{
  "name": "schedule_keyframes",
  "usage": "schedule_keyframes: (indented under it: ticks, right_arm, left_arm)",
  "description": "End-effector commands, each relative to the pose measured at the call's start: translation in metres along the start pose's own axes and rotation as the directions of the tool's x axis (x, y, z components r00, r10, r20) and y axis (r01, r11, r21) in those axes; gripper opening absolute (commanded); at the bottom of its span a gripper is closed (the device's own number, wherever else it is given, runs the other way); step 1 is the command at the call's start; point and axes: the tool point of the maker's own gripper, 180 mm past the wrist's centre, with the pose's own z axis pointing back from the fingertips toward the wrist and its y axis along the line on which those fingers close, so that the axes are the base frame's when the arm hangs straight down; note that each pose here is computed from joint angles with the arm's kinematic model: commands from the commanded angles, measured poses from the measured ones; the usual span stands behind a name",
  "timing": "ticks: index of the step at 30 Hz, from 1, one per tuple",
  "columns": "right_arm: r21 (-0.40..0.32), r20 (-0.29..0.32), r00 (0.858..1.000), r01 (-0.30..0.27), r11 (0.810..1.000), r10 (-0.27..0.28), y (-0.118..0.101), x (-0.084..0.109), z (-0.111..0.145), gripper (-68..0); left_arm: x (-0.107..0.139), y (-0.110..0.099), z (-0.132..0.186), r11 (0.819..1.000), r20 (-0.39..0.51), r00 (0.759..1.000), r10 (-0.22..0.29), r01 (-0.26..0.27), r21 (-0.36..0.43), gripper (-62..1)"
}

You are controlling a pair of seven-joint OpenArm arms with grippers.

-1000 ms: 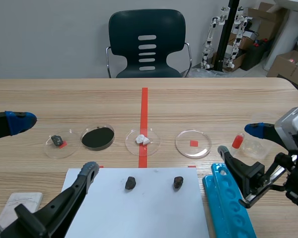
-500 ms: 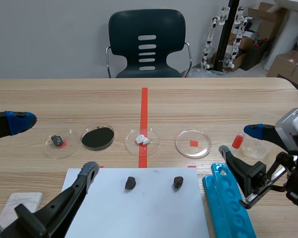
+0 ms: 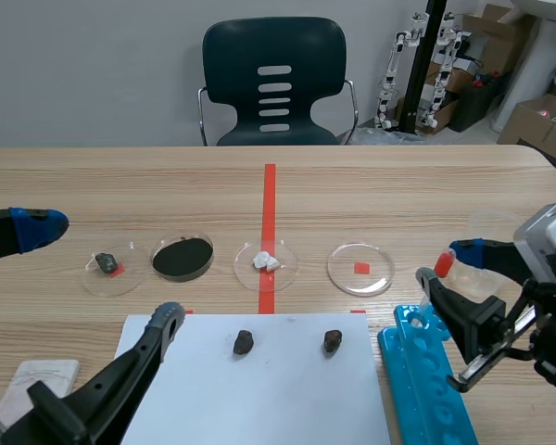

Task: Pick up the dropper by the top with the right hand

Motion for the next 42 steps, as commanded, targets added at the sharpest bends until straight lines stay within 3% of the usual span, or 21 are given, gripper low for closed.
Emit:
schedule_keyframes:
  ticks: [1,18,28,32,42]
  right_arm:
    - [-0.005,0.029,1.0,-0.008,1.0,0.008,-0.0041,0.0083,-0.0014,-41.5]
    - [-0.005,0.03,1.0,-0.008,1.0,0.008,-0.0042,0.0085,-0.0015,-57.8]
    - [-0.005,0.03,1.0,-0.008,1.0,0.008,-0.0042,0.0085,-0.0015,-58.2]
    - [-0.005,0.03,1.0,-0.008,1.0,0.008,-0.0042,0.0085,-0.0015,-62.4]
    - [-0.005,0.03,1.0,-0.007,1.0,0.008,-0.0042,0.0086,-0.0014,-65.4]
  left_arm:
    - [0.0078,0.0008,-0.0013,1.0,0.03,1.0,0.004,-0.005,0.006,1.4]
    - [0.0078,0.0009,-0.0013,1.0,0.03,1.0,0.004,-0.005,0.007,1.4]
    - [0.0078,0.0008,-0.0013,1.0,0.03,1.0,0.004,-0.005,0.006,1.4]
    - [0.0078,0.0008,-0.0013,1.0,0.03,1.0,0.004,-0.005,0.006,1.4]
    - [0.0077,0.0008,-0.0013,1.0,0.029,1.0,0.004,-0.005,0.006,1.4]
